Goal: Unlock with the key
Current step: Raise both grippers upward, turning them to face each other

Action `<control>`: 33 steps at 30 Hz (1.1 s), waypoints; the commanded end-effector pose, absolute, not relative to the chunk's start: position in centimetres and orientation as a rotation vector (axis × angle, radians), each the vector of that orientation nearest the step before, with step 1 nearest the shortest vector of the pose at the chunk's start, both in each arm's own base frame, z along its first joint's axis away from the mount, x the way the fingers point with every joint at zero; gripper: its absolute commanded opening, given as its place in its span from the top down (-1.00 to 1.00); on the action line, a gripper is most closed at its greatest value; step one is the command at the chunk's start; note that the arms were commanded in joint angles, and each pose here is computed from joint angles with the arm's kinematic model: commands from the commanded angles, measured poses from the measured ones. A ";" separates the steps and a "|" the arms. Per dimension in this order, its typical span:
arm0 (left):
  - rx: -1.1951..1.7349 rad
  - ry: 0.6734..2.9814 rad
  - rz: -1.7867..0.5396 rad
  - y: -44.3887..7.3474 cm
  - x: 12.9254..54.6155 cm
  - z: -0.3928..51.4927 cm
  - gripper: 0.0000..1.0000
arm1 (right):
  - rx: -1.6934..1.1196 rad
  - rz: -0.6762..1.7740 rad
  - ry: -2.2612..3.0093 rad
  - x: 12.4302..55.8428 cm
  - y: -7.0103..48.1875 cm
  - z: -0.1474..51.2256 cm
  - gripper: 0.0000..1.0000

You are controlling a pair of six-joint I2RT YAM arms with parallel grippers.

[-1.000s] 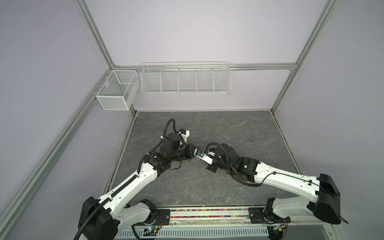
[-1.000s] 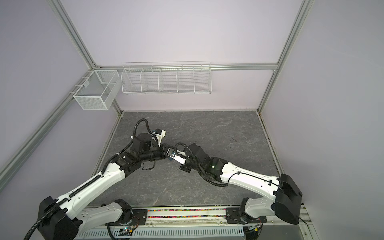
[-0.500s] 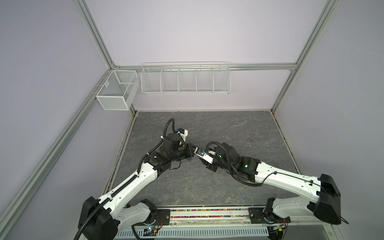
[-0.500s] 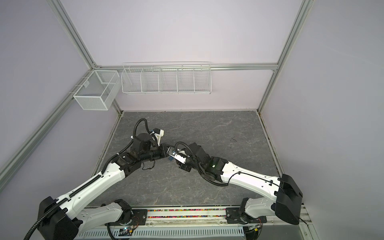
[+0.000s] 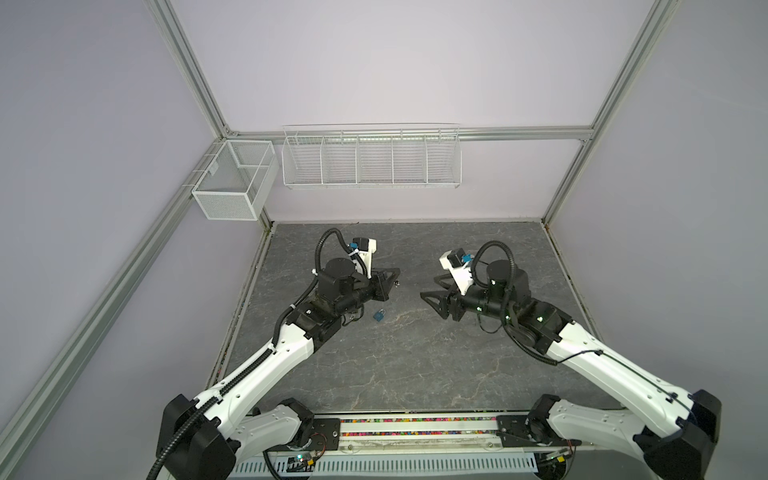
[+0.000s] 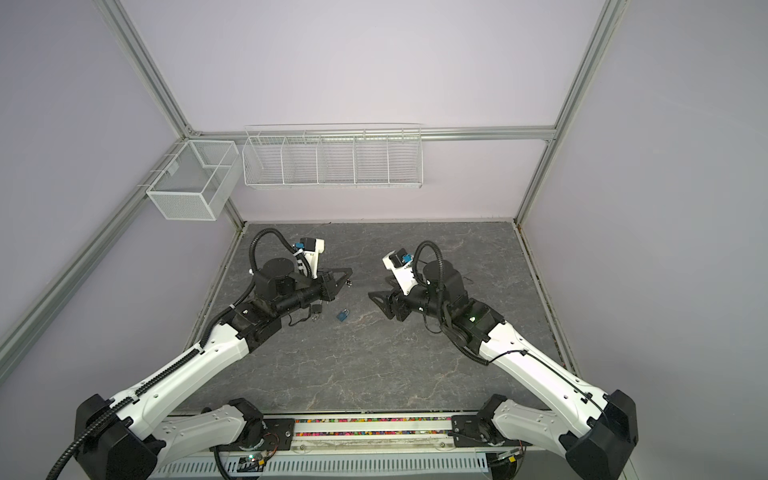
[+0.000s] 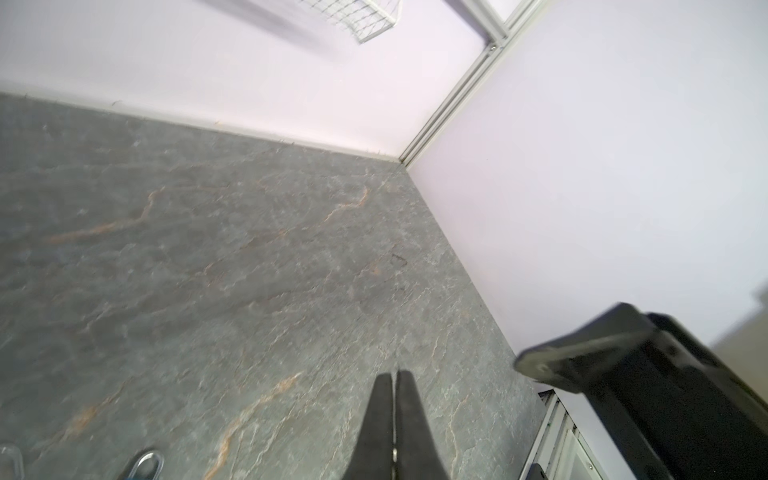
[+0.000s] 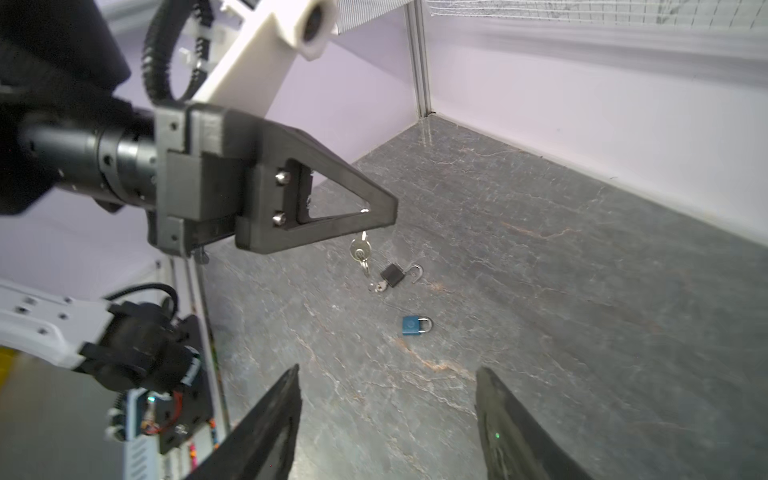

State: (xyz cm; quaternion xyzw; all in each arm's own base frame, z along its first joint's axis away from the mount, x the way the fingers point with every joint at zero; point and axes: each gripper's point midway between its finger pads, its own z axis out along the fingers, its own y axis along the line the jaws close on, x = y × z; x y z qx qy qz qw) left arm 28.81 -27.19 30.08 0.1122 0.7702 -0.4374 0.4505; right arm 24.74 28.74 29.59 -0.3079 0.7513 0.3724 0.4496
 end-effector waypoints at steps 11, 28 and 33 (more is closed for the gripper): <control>0.520 1.515 -1.243 -30.0 27.4 36.7 1.00 | -0.600 1.668 1.728 24.7 31.3 34.7 -0.06; 0.563 1.446 -1.299 -30.6 26.6 37.8 1.00 | -0.619 1.735 1.633 25.9 32.6 35.3 0.30; 0.570 1.449 -1.299 -30.7 26.6 37.8 1.00 | -0.656 1.741 1.617 25.3 33.1 35.3 0.35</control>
